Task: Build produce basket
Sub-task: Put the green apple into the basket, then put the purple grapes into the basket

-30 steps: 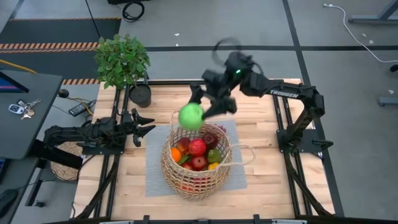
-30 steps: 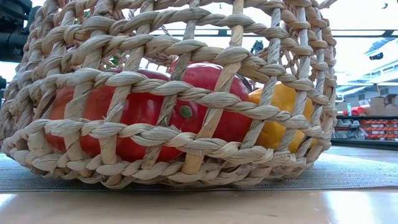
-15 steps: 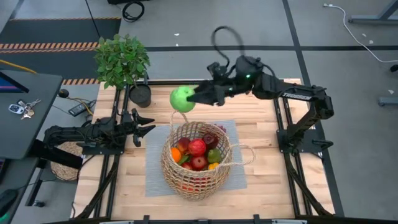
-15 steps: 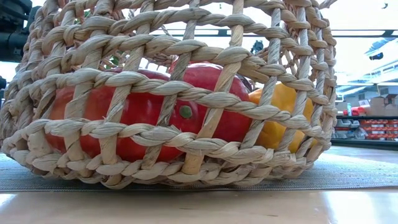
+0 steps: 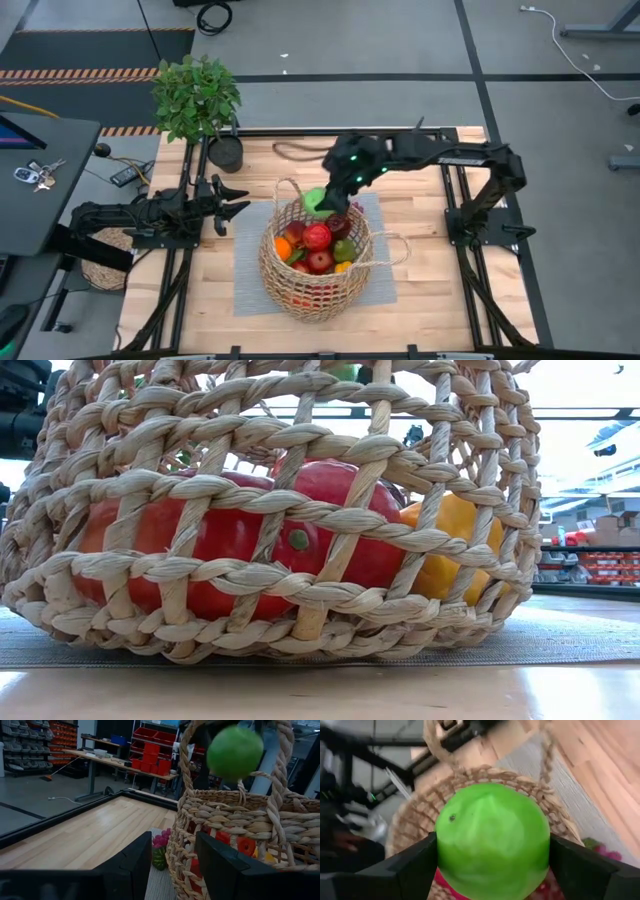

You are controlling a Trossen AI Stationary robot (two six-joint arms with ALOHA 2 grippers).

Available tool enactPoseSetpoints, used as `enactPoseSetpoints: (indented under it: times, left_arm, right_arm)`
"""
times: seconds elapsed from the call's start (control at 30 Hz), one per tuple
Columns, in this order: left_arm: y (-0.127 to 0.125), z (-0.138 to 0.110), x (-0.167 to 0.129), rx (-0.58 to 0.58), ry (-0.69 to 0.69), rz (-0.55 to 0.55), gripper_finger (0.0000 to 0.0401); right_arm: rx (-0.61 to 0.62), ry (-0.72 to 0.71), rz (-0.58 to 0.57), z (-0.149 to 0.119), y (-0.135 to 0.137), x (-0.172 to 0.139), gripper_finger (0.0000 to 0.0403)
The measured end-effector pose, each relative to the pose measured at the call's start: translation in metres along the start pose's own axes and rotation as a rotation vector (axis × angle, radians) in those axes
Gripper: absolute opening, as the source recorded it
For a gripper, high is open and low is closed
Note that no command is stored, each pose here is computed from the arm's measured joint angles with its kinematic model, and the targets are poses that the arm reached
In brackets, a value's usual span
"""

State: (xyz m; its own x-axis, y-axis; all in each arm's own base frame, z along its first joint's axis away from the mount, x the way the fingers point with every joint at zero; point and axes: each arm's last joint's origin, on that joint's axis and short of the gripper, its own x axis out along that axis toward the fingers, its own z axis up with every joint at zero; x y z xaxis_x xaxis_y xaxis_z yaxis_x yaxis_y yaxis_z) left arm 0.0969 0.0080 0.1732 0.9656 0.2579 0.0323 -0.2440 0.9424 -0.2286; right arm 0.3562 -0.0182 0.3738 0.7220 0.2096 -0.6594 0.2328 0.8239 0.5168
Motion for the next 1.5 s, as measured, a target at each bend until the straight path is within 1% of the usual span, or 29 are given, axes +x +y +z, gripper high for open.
enactPoseSetpoints:
  times: [0.13,0.3,0.4,0.47,0.57,0.63,0.7,0.83,0.93,1.03,1.13,1.2,1.27,1.37,1.43,1.5]
  left_arm:
    - [0.000,0.000,0.000,0.001,0.001,0.001,0.0160]
    - [0.000,-0.001,0.001,0.003,0.014,0.003,0.0160]
    - [0.000,-0.001,0.001,0.003,0.011,0.003,0.0160]
    - [0.000,-0.001,0.001,0.003,0.011,0.003,0.0160]
    - [0.000,-0.001,0.001,0.003,0.012,0.002,0.0160]
    - [0.000,-0.001,0.001,0.003,0.011,0.003,0.0160]
    - [0.000,-0.001,0.001,0.003,0.011,0.003,0.0160]
    - [0.000,-0.001,0.001,0.003,0.011,0.003,0.0160]
    - [0.000,-0.001,0.001,0.003,0.011,0.003,0.0160]
    - [0.000,-0.001,0.001,0.003,0.011,0.003,0.0160]
    - [0.000,-0.001,0.001,0.003,0.011,0.002,0.0160]
    - [0.000,-0.001,0.001,0.003,0.011,0.002,0.0160]
    - [0.000,-0.001,0.001,0.003,0.012,0.003,0.0160]
    - [0.000,-0.001,0.001,0.003,0.011,0.002,0.0160]
    - [0.000,-0.001,0.001,0.003,0.011,0.003,0.0160]
    - [0.000,-0.001,0.001,0.003,0.011,0.003,0.0160]
  right_arm:
    - [-0.103,0.056,0.016,0.001,-0.009,0.023,0.0349]
    - [-0.130,0.142,0.087,0.003,-0.024,0.055,0.0349]
    - [-0.179,0.180,0.105,0.000,-0.028,0.072,0.0349]
    - [-0.229,0.178,0.110,-0.002,-0.027,0.085,0.0349]
    - [-0.265,0.157,0.083,-0.003,-0.028,0.102,0.0350]
    - [-0.268,0.149,0.057,-0.003,-0.030,0.110,0.0356]
    - [-0.269,0.146,0.056,-0.003,-0.032,0.115,0.0368]
    - [-0.267,0.150,0.063,-0.004,-0.032,0.115,0.0395]
    - [-0.267,0.154,0.074,-0.003,-0.030,0.111,0.0391]
    - [-0.254,0.135,0.090,-0.001,-0.025,0.098,0.0387]
    - [-0.248,0.113,0.092,0.002,-0.020,0.080,0.0387]
    - [-0.237,0.083,0.078,0.005,-0.018,0.062,0.0387]
    - [-0.236,0.029,0.028,0.009,-0.018,0.043,0.0387]
    - [-0.242,-0.052,-0.092,0.015,-0.023,0.017,0.0387]
    - [-0.247,-0.071,-0.163,0.017,-0.030,0.004,0.0385]
    - [-0.222,-0.061,-0.200,0.019,-0.041,-0.006,0.0383]
